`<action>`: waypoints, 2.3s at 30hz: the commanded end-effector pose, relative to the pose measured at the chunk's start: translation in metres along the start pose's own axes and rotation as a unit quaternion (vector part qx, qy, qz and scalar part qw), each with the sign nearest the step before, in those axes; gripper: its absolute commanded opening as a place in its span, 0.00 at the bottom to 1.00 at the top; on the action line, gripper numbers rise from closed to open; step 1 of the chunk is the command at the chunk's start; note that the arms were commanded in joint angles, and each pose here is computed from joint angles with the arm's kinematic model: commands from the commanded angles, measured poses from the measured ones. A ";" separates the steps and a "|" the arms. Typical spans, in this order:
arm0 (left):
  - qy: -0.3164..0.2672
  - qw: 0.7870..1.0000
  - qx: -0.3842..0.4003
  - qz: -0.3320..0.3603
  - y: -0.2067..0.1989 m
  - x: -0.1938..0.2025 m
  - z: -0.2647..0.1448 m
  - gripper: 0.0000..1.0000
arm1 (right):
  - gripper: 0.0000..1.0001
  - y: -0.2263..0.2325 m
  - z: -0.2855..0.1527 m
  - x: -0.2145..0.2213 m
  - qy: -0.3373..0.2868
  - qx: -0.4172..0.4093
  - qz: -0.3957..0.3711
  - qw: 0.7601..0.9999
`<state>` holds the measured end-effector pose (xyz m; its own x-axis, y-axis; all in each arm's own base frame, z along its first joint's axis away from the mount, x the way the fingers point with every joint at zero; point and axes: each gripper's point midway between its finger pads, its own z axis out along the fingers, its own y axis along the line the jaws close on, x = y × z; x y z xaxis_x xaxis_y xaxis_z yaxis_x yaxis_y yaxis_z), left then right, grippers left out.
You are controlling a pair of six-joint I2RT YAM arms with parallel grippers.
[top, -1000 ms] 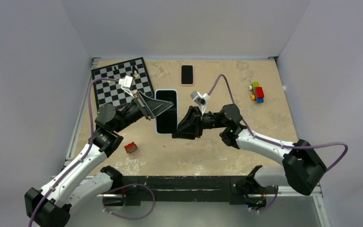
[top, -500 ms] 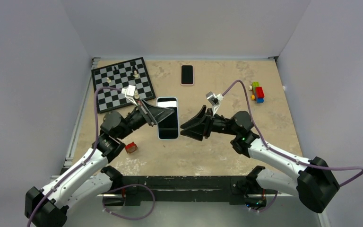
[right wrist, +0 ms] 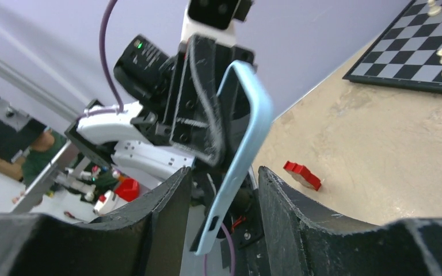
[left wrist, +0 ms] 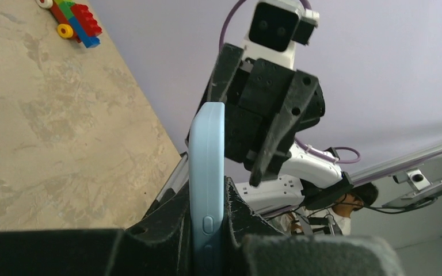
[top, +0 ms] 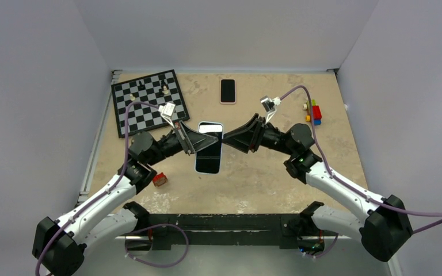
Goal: Take the phone out of the phone case
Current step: Remove the phone case from the phone.
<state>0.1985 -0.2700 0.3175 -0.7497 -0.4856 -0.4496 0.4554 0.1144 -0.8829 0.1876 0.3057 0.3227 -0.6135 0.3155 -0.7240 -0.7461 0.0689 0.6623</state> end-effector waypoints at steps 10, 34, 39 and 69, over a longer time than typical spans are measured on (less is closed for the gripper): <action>0.037 0.995 0.088 0.035 -0.046 0.003 -0.002 0.00 | 0.43 -0.010 0.019 -0.039 -0.044 -0.010 0.087 0.995; 0.056 0.997 -0.014 0.052 -0.015 0.009 -0.006 0.57 | 0.00 -0.006 0.010 -0.040 -0.070 -0.065 0.137 0.986; 0.075 0.992 -0.056 0.087 0.001 0.022 -0.028 0.73 | 0.00 -0.015 -0.012 -0.049 -0.068 -0.044 0.115 0.990; 0.129 0.989 -0.006 0.068 -0.008 0.023 0.008 0.00 | 0.21 -0.015 -0.005 -0.018 0.007 -0.067 0.104 0.992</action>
<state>0.1770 -0.2866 0.2817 -0.8267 -0.1766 -0.5343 0.4961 0.2194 -0.8401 0.2189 0.2944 0.3063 -0.8028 0.3009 -0.5146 -0.5616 -0.0922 0.8222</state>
